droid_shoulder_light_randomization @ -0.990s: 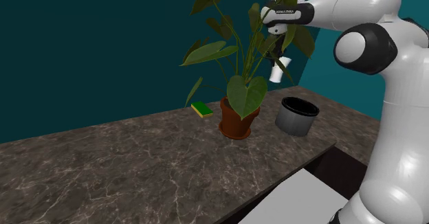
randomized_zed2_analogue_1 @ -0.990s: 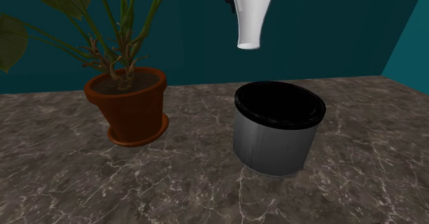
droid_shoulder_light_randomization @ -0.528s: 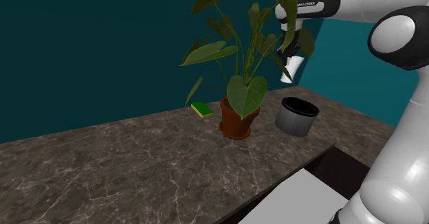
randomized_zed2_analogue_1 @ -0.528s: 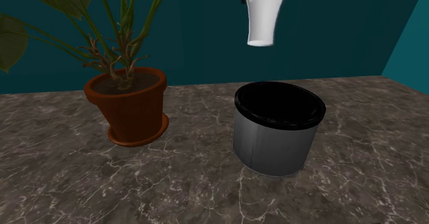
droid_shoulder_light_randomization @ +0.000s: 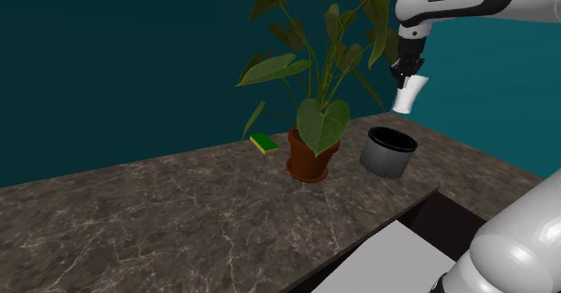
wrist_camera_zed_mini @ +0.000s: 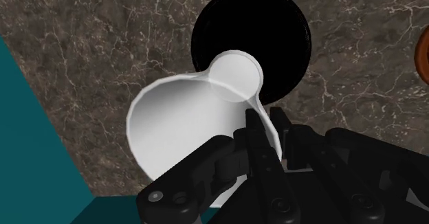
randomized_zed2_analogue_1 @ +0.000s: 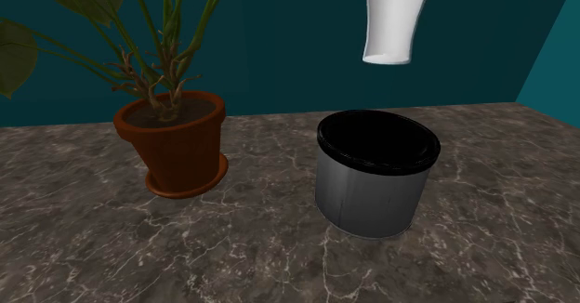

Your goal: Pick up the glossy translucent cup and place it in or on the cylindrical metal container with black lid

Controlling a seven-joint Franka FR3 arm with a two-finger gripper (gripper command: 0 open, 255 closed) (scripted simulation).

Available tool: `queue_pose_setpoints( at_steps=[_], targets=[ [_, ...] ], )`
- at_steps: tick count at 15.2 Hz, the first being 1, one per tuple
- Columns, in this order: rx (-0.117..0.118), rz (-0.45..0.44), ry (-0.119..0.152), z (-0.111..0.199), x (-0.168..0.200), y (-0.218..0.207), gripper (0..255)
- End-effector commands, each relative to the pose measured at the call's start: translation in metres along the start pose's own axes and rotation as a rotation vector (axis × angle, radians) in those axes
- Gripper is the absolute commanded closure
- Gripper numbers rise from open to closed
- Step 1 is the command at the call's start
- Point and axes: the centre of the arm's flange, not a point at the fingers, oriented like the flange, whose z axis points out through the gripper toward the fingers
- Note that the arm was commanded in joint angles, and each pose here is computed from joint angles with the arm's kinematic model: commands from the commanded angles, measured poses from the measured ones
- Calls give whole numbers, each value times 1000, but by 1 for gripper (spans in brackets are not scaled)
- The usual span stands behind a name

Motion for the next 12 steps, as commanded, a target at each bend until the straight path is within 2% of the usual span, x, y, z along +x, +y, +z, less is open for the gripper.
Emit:
queue_pose_setpoints(
  at_steps=[1,12],
  targets=[
    [0,-1,0,-3,-14,7,255],
    [0,-1,0,53,-17,-8,255]
  ],
)
